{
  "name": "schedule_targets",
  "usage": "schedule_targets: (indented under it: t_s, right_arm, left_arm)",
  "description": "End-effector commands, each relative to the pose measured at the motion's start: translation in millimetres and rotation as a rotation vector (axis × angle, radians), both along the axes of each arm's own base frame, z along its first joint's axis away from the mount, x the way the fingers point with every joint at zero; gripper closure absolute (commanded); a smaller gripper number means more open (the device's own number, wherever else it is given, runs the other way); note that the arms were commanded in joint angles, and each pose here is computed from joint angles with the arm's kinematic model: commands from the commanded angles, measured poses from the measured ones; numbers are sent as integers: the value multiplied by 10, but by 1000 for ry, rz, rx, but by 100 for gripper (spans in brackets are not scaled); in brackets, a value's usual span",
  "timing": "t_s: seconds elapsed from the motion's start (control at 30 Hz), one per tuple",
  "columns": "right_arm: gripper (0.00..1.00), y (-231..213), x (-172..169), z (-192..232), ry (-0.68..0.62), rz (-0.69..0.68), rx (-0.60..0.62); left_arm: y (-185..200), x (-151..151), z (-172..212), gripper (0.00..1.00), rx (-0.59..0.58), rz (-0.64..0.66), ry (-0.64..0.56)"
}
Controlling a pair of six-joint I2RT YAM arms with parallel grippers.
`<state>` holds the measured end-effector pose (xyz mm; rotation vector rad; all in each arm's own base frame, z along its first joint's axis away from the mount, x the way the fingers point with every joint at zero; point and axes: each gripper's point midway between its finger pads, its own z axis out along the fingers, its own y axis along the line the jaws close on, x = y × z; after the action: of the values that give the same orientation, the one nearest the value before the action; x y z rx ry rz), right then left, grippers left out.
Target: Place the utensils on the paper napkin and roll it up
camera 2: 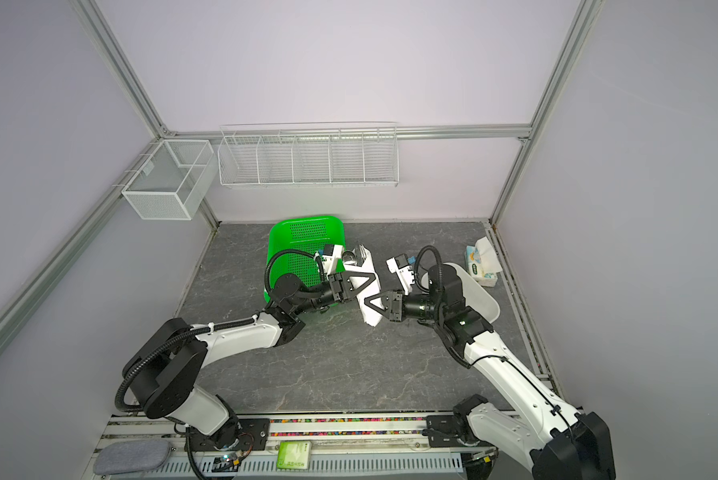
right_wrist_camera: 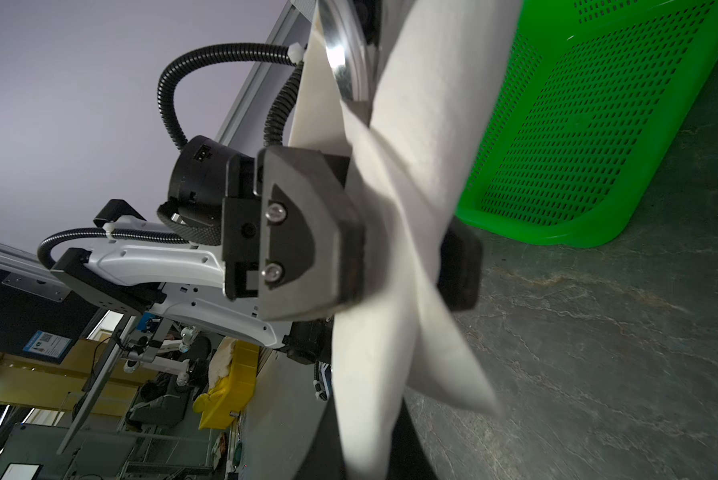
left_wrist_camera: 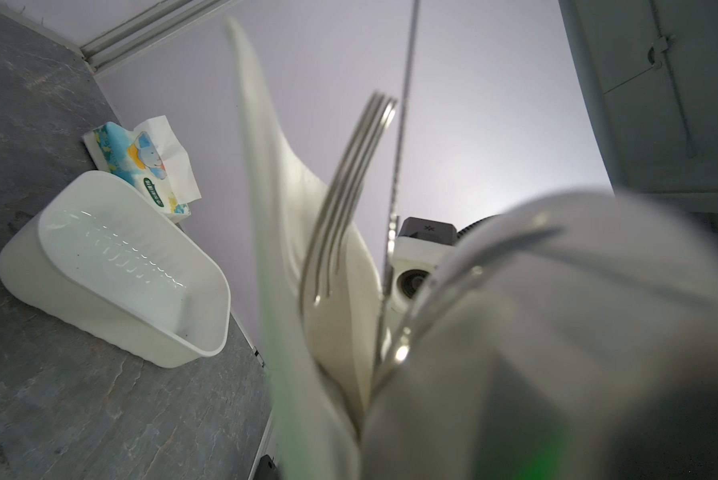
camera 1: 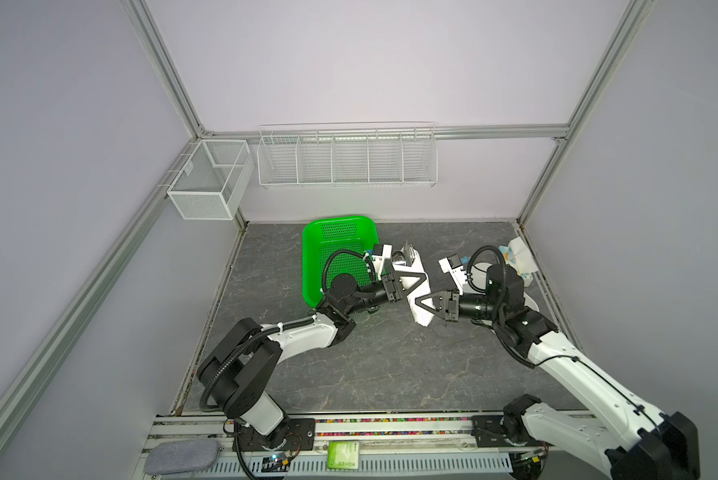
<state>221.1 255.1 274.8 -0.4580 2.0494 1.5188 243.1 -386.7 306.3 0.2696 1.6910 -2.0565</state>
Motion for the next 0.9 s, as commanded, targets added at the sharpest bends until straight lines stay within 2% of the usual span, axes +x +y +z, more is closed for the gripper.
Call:
schedule_targets:
  t_s: [0.0,0.03,0.07,0.87]
  right_arm:
    - [92,-13,-6,147,-59,-7,32]
    - [92,-14,-7,151,-61,-8,33]
    - [92,-18,-7,153,-60,-10,34]
    - [92,-32,74,130,-53,-50,38]
  left_arm:
    - [-3,-18,88,63,-33,-16,-13]
    - [-6,-23,72,57,-32,-20,-10]
    - [-7,-25,64,56,-33,-23,-7]
    - [29,-55,45,53,-28,-9,-31]
